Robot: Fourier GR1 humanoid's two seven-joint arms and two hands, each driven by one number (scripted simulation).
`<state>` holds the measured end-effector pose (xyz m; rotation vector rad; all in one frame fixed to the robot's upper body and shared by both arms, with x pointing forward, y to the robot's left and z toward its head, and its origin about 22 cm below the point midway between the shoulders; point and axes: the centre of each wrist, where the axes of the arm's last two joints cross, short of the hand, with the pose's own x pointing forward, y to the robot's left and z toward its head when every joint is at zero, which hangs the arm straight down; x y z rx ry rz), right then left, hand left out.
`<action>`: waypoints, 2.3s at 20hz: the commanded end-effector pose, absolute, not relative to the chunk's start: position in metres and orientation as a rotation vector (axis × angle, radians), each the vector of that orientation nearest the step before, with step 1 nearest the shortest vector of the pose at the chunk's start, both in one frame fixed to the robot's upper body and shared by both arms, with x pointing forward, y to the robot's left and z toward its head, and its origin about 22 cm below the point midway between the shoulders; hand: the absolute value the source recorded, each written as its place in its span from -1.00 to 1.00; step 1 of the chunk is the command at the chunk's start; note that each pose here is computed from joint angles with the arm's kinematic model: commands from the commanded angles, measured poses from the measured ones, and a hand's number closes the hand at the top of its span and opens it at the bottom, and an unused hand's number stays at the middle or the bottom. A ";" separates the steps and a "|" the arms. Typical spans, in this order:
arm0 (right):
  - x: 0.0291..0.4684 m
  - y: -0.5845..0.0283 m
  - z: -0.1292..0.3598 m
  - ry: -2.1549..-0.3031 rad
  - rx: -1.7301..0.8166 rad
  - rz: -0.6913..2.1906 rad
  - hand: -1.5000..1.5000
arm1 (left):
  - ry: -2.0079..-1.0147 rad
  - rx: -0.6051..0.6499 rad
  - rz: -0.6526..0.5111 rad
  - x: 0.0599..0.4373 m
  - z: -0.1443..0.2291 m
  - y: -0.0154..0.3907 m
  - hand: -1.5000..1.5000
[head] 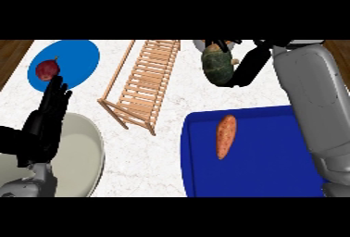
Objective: Pick the squash from the tray and place it in the tiered shelf
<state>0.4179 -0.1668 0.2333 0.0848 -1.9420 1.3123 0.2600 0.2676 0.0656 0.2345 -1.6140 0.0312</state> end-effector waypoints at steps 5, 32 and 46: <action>0.442 -0.118 0.197 -1.931 0.091 1.253 1.00 | -1.603 0.236 0.019 0.260 0.046 0.259 0.00; 0.458 -0.051 0.148 -1.849 0.209 1.101 -1.00 | -1.648 0.186 -0.012 0.268 0.076 0.244 0.00; 0.480 -0.098 0.215 -1.910 0.388 0.786 -1.00 | -1.640 0.206 0.001 0.276 0.062 0.240 0.00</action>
